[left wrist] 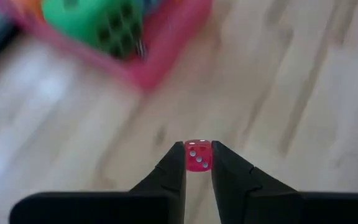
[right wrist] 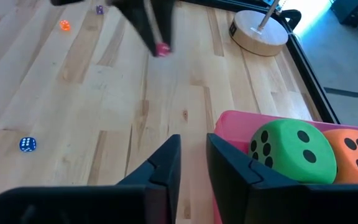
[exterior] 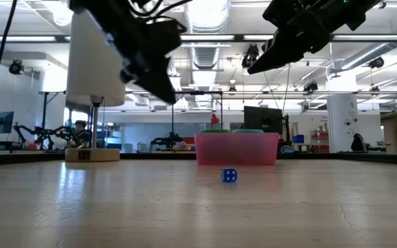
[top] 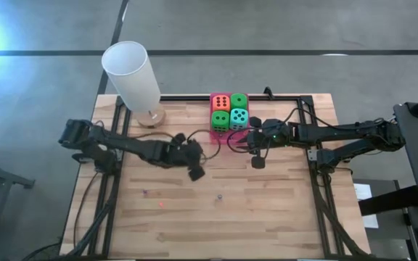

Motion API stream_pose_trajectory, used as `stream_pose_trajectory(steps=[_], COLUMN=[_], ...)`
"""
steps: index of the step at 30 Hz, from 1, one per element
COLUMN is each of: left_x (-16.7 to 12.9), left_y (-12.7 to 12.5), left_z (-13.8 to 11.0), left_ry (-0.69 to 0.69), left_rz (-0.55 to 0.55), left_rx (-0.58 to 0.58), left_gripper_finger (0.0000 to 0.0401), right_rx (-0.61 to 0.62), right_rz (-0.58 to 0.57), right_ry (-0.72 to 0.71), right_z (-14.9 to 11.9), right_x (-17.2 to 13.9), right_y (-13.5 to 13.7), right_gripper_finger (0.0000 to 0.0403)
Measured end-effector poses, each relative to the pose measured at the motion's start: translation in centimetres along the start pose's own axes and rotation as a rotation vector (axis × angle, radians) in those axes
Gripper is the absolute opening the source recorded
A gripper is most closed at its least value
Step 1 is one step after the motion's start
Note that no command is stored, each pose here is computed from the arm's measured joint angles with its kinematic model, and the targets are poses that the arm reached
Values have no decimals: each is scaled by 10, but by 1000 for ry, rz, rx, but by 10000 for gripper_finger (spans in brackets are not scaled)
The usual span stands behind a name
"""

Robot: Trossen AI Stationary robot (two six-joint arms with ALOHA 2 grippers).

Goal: Pick & Place Dice
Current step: Put the small red dice into the red container

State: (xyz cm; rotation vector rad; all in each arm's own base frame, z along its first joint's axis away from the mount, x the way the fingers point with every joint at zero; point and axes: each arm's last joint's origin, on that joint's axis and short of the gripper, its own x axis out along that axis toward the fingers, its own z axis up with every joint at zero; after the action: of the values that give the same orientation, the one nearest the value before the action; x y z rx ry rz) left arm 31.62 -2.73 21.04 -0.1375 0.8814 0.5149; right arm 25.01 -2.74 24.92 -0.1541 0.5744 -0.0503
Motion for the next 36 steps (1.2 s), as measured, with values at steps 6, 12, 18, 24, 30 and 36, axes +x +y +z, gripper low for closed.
stream_pose_trajectory(steps=[6,12,18,24,30,36], left_x=[20,37,43,65,82,88], left_y=[24,48,58,52,47,50], left_z=[26,27,26,24,24,24], left_ry=[-224,-282,-321,-350,-316,-303], left_rz=[-40,-89,-75,-81,-66,-53], left_rx=[-56,-104,-93,-58,-28,-31], left_gripper_finger=[53,53,53,53,52,64], right_rx=[0,-1,-3,-2,-1,-1], right_rz=[0,1,1,1,1,1], right_ry=[1,6,6,6,8,8], right_z=[0,-1,-1,-1,-1,-1], right_x=[0,0,0,0,0,0], right_y=[0,0,0,0,0,0], right_gripper_finger=[83,87,76,68,76,83])
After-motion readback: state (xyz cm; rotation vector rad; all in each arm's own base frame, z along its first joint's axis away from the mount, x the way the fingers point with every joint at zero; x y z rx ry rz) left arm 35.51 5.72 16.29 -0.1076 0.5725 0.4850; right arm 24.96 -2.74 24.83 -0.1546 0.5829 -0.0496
